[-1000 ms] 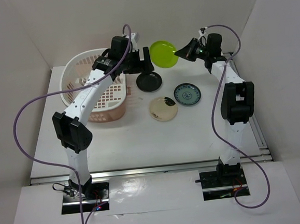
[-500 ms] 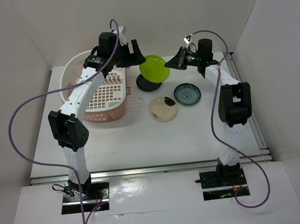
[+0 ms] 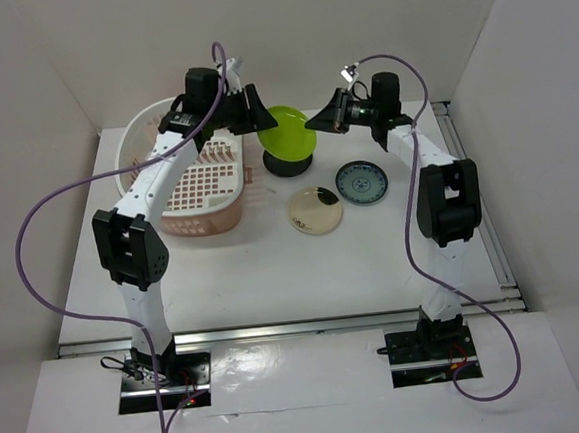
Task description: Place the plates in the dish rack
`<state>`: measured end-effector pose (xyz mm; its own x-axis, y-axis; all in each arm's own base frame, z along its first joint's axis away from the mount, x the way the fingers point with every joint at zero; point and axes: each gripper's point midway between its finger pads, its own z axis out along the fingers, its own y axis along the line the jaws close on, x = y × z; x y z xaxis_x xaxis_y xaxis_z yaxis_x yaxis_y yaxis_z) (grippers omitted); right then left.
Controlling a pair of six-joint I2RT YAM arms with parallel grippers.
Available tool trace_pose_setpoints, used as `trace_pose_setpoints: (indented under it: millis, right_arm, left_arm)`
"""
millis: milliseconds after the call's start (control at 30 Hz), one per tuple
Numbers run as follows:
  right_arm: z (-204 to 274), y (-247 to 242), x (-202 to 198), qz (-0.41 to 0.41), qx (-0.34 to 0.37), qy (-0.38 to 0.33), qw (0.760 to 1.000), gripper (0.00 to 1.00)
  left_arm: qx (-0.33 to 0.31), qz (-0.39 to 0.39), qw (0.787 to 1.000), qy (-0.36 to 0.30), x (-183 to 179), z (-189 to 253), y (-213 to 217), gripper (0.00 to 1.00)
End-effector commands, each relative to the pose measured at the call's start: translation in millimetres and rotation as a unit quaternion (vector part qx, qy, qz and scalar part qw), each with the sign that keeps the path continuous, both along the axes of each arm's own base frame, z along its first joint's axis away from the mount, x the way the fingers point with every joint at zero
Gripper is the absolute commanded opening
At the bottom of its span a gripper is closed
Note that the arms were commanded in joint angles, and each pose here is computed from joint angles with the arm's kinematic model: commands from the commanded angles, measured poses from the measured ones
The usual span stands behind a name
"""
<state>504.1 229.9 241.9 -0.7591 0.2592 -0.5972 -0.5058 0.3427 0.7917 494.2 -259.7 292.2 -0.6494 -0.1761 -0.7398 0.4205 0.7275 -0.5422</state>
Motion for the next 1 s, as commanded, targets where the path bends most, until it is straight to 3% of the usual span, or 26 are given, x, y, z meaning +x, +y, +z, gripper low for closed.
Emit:
trace_pose_setpoints:
  millis: [0, 33, 100, 167, 267, 300, 367, 400, 433, 467, 500, 633, 700, 867, 967]
  right_arm:
    - [69, 1, -2, -0.001, 0.018, -0.096, 0.995, 0.00]
    - [69, 0, 0, -0.006, 0.017, -0.096, 0.995, 0.00]
    - [69, -5, 3, -0.012, 0.016, -0.096, 0.995, 0.00]
    - [69, -10, 6, -0.021, 0.018, -0.091, 0.995, 0.00]
    - [78, -10, 7, -0.021, 0.019, -0.101, 0.994, 0.00]
    - [78, -10, 7, -0.021, 0.019, -0.101, 0.994, 0.00]
    - [83, -10, 4, -0.021, 0.020, -0.107, 0.994, 0.02]
    - [80, -10, 4, -0.021, 0.020, -0.102, 0.994, 0.13]
    - [80, -10, 4, -0.021, 0.019, -0.102, 0.994, 0.64]
    - [77, -12, 4, -0.029, 0.015, -0.095, 0.995, 0.91]
    - [71, -12, 6, -0.034, 0.011, -0.090, 0.995, 1.00]
    - [58, -29, 18, -0.080, -0.013, -0.072, 0.994, 1.00]
    - [47, -33, 22, -0.098, -0.026, -0.060, 0.993, 1.00]
    - [31, -38, 22, -0.102, -0.029, -0.047, 0.993, 1.00]
    - [25, -36, 21, -0.098, -0.022, -0.037, 0.994, 1.00]
  left_arm:
    - [-0.013, -0.040, 0.999, -0.022, -9, 11, -12, 0.55]
    - [-0.014, -0.040, 0.999, -0.027, -11, 16, -11, 0.55]
    - [-0.013, -0.040, 0.999, -0.022, -12, 12, -11, 0.42]
    - [-0.011, -0.036, 0.999, -0.022, -13, 12, -9, 0.42]
    - [-0.011, -0.036, 0.999, -0.022, -13, 12, -9, 0.18]
    - [-0.009, -0.031, 0.999, -0.023, -11, 11, -8, 0.00]
    - [-0.004, -0.024, 1.000, -0.019, -10, 9, -6, 0.00]
    - [-0.003, -0.018, 1.000, -0.025, -10, 14, -4, 0.00]
    - [0.001, -0.008, 1.000, -0.026, -9, 16, -1, 0.00]
    - [0.016, 0.019, 0.999, -0.045, -8, 30, 10, 0.00]
    - [0.028, 0.041, 0.998, -0.042, -4, 26, 17, 0.00]
    - [0.090, 0.178, 0.974, -0.109, 0, 74, 74, 0.00]
    - [0.135, 0.266, 0.946, -0.127, 2, 86, 117, 0.00]
    - [0.187, 0.371, 0.892, -0.181, -15, 130, 187, 0.00]
    - [0.241, 0.409, 0.858, -0.199, -25, 134, 218, 0.00]
